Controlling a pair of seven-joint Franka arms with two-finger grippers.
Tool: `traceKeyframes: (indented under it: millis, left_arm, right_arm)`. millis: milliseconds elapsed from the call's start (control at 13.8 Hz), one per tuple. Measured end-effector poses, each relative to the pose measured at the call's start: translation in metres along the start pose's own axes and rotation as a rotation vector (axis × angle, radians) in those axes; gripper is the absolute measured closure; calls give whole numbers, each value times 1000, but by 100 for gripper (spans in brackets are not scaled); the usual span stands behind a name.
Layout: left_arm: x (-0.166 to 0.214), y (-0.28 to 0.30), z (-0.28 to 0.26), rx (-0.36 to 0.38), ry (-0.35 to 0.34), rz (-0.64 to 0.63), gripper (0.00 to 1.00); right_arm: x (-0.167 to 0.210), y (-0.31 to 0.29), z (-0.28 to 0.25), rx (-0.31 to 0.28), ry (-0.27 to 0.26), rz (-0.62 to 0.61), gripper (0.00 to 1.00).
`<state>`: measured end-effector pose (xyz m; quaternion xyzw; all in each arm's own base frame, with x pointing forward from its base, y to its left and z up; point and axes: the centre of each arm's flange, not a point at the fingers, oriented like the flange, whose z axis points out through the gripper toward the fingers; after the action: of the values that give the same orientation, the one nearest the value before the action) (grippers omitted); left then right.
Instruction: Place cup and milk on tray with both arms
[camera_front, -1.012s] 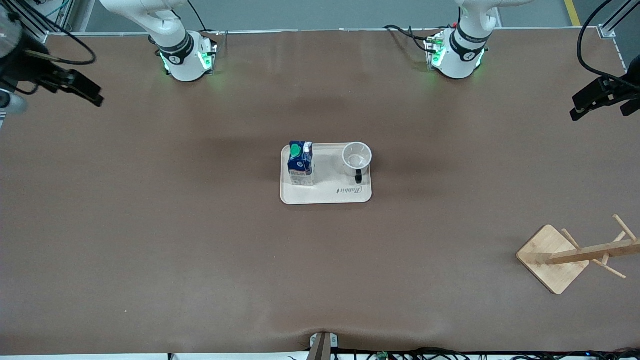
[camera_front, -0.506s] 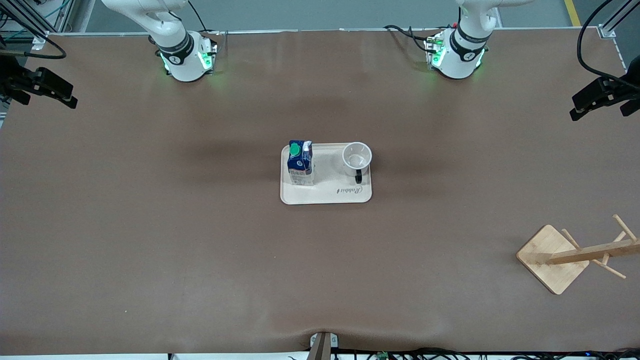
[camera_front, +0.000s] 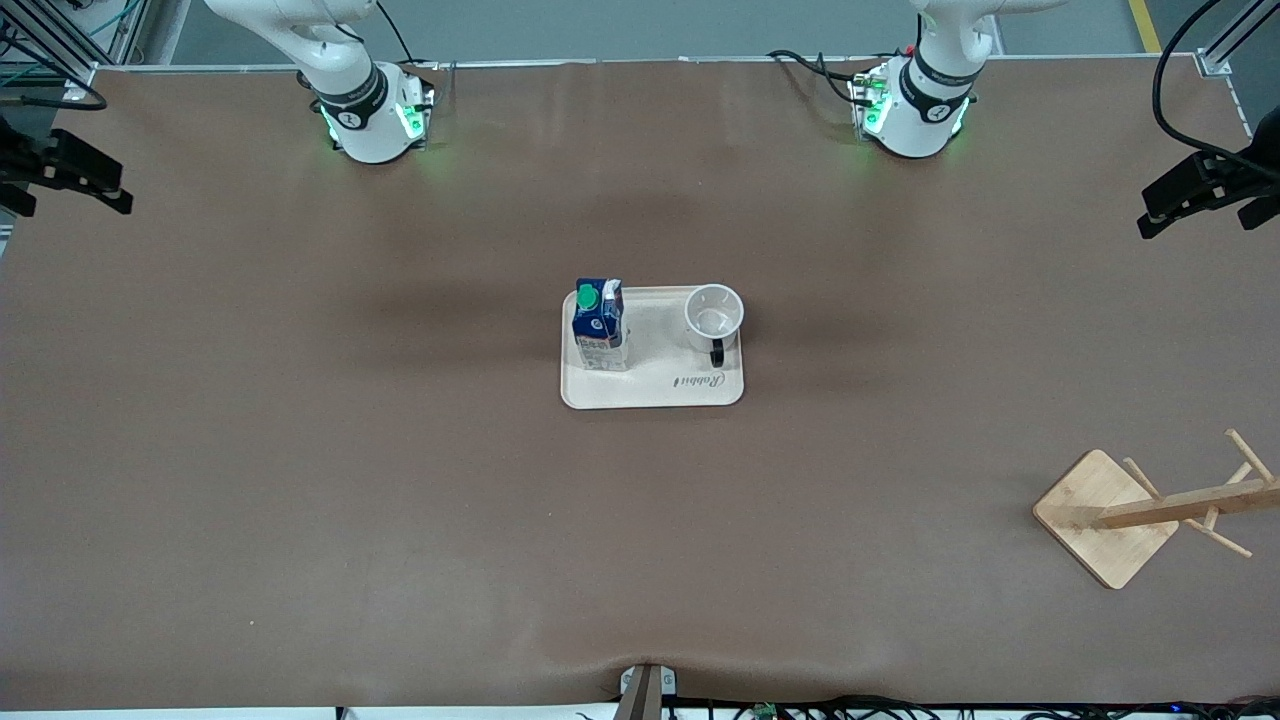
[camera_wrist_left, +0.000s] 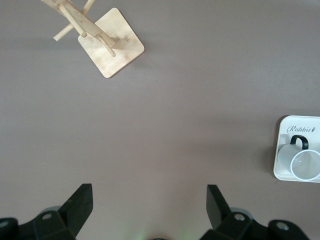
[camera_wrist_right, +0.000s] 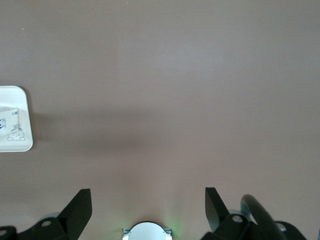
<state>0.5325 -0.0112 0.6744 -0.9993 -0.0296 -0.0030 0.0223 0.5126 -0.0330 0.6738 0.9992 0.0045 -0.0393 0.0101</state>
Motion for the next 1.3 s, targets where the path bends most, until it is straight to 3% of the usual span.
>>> traceKeyframes:
  millis: [867, 1301]
  left_arm:
    - [-3, 5, 8, 3, -23, 8, 0]
    - [-9, 5, 10, 3, 1, 9, 0]
  right_arm:
    - [0, 5, 0, 1, -2, 4, 0]
    - [0, 5, 1, 1, -2, 4, 0]
